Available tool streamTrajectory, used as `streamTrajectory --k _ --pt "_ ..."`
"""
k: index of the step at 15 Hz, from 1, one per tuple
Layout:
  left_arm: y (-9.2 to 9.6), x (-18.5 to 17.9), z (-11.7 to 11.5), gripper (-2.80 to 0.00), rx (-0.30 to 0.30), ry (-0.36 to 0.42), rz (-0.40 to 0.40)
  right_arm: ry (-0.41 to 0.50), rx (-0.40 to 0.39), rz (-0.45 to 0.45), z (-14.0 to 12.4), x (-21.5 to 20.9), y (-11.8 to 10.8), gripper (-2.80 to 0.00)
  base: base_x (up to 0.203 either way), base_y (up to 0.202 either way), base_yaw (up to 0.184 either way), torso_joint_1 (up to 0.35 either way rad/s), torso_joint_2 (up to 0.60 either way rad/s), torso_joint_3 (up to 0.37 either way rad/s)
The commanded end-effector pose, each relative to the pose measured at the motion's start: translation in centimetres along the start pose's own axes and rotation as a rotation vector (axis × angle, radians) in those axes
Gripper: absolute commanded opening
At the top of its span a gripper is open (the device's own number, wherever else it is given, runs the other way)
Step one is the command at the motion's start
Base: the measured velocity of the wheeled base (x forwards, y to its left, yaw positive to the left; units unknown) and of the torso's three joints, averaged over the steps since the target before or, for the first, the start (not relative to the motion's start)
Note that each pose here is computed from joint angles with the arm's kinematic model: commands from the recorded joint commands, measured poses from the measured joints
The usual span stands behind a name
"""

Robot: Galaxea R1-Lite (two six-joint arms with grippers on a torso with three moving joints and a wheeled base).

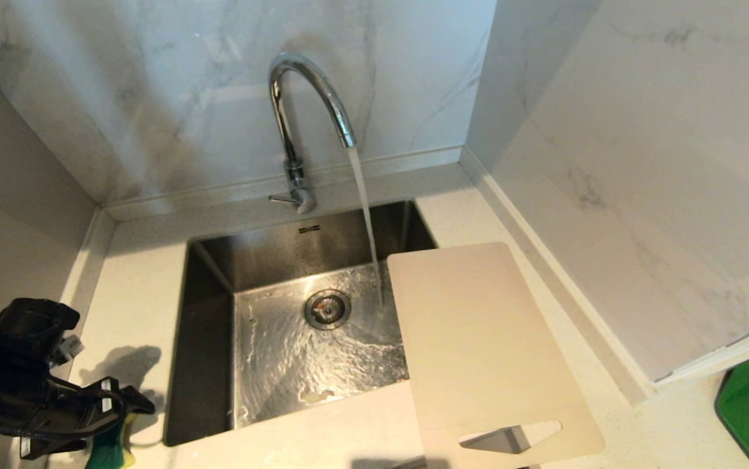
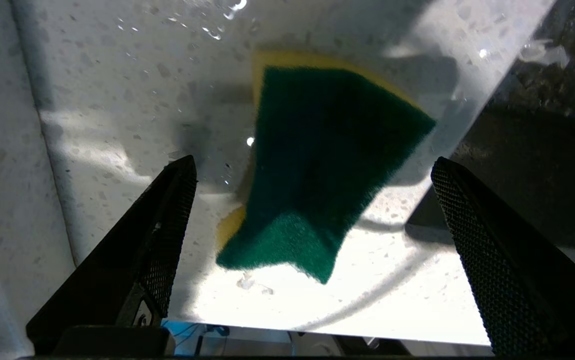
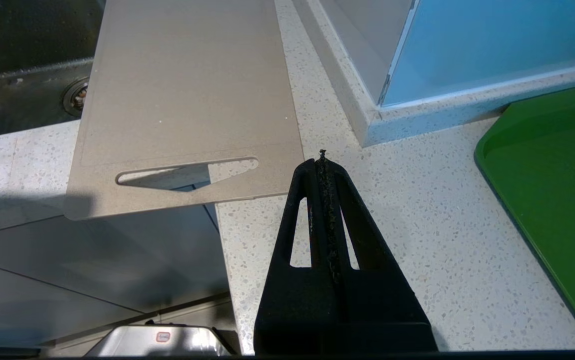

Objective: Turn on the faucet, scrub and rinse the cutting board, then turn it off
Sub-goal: Pick up the cleaning cloth

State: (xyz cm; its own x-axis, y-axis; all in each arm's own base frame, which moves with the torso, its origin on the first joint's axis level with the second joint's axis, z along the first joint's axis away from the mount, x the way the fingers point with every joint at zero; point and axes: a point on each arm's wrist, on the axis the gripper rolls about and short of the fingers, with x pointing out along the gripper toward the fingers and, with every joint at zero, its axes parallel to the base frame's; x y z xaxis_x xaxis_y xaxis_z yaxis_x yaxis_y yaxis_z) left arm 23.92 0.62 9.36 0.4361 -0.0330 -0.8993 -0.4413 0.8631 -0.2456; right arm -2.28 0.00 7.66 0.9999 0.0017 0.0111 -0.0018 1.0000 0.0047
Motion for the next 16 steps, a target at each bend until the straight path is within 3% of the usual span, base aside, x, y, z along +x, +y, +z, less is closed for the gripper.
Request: streamTrajectory --k 1,4,5,11,16 --pt "0.2 0.3 0.2 0.00 -0.014 -0.003 0.003 0.001 0.000 0.000 0.0 0.0 0.0 -2.80 0.000 0.000 0.000 0.000 0.00 0.000" --pt "0.3 0.4 0.2 0.00 -0.012 0.008 -0.009 0.002 0.000 0.000 0.0 0.0 0.0 -2.80 0.000 0.000 0.000 0.000 0.00 0.000" --pt "0.3 0.4 0.2 -2.80 -0.010 0.008 -0.008 0.000 0.000 0.001 0.0 0.0 0.0 -2.80 0.000 0.000 0.000 0.000 0.00 0.000" --pt "0.3 1.0 0.0 -2.80 -0.008 0.050 -0.031 0.000 0.000 0.001 0.0 0.0 0.0 -2.80 0.000 0.000 0.000 0.000 0.00 0.000" --pt "0.0 -0.7 0.1 -2.80 0.013 0.016 -0.107 0.000 0.000 0.001 0.0 0.0 0.0 -2.80 0.000 0.000 0.000 0.000 0.00 0.000"
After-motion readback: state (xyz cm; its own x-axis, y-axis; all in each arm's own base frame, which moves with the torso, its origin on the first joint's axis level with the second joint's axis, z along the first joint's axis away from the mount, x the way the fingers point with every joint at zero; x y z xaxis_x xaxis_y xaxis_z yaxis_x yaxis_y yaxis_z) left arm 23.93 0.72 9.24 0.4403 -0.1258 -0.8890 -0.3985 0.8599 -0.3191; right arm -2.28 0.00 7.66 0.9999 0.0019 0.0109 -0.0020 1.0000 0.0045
